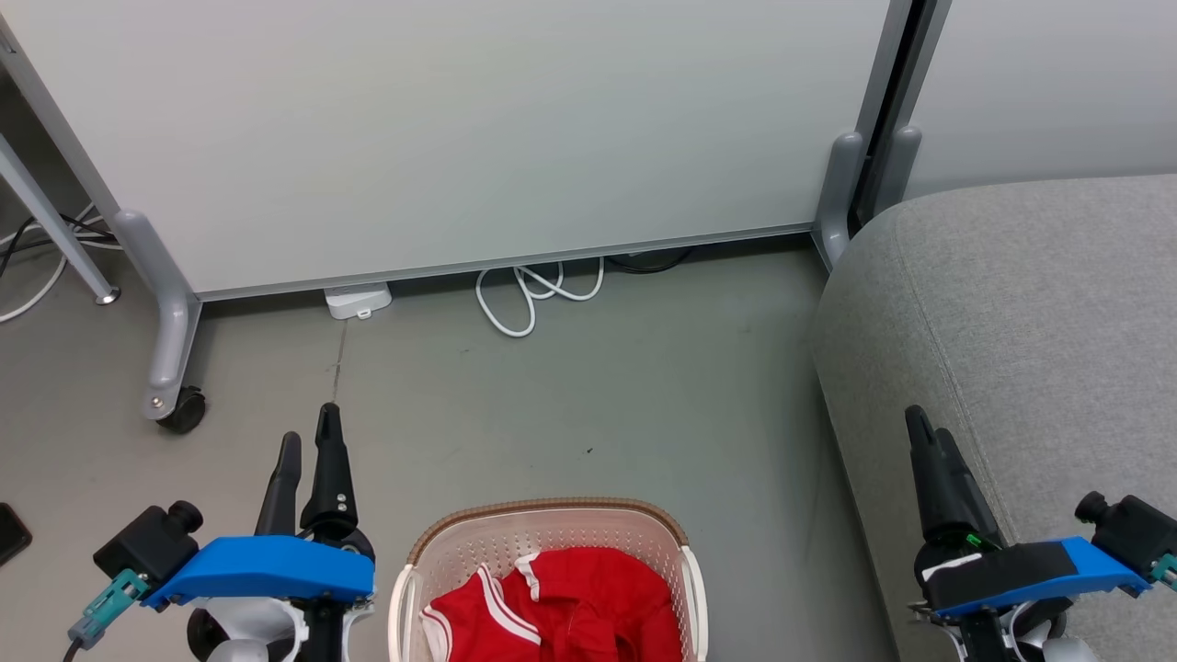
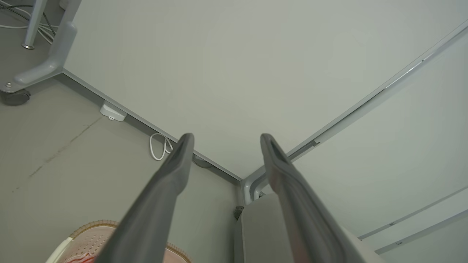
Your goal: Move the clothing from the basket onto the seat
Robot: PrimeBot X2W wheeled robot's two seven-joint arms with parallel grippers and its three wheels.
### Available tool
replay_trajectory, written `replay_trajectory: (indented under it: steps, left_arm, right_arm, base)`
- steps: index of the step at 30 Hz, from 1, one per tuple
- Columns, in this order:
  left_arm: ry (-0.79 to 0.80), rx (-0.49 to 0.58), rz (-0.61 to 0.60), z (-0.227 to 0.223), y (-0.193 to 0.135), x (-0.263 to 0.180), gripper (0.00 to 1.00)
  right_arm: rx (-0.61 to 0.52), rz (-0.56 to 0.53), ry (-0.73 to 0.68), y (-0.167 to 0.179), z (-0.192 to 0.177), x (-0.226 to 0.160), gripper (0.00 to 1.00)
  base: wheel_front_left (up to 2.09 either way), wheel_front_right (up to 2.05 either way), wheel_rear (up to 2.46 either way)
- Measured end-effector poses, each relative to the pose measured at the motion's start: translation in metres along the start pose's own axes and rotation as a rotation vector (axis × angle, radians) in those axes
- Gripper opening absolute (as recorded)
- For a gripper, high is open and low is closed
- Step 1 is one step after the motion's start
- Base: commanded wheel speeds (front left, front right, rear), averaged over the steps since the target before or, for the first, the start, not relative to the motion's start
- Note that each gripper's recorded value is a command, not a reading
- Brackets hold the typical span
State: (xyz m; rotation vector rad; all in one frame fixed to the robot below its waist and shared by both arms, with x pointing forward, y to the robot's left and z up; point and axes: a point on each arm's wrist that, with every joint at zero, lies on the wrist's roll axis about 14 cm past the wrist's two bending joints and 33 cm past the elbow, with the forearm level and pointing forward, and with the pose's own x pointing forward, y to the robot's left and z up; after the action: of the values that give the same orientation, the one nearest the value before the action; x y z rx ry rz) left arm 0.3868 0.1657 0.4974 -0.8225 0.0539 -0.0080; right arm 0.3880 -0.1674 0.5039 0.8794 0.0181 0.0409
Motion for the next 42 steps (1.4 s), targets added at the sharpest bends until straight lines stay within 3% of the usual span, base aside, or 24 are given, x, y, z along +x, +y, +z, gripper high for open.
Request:
replay_trajectory:
  steps: [12,42]
  left_arm:
    - [-0.005,0.171,-0.020,-0.004,-0.007,0.002,1.00]
    - [-0.033,0.519,-0.109,-0.011,-0.028,0.004,1.00]
  right_arm:
    - [-0.190,0.038,0.011,0.009,-0.007,0.002,1.00]
    - [-0.507,0.130,0.005,0.027,-0.018,0.007,1.00]
  base:
    - [0.00,0.00,0.00]
    - [0.00,0.00,0.00]
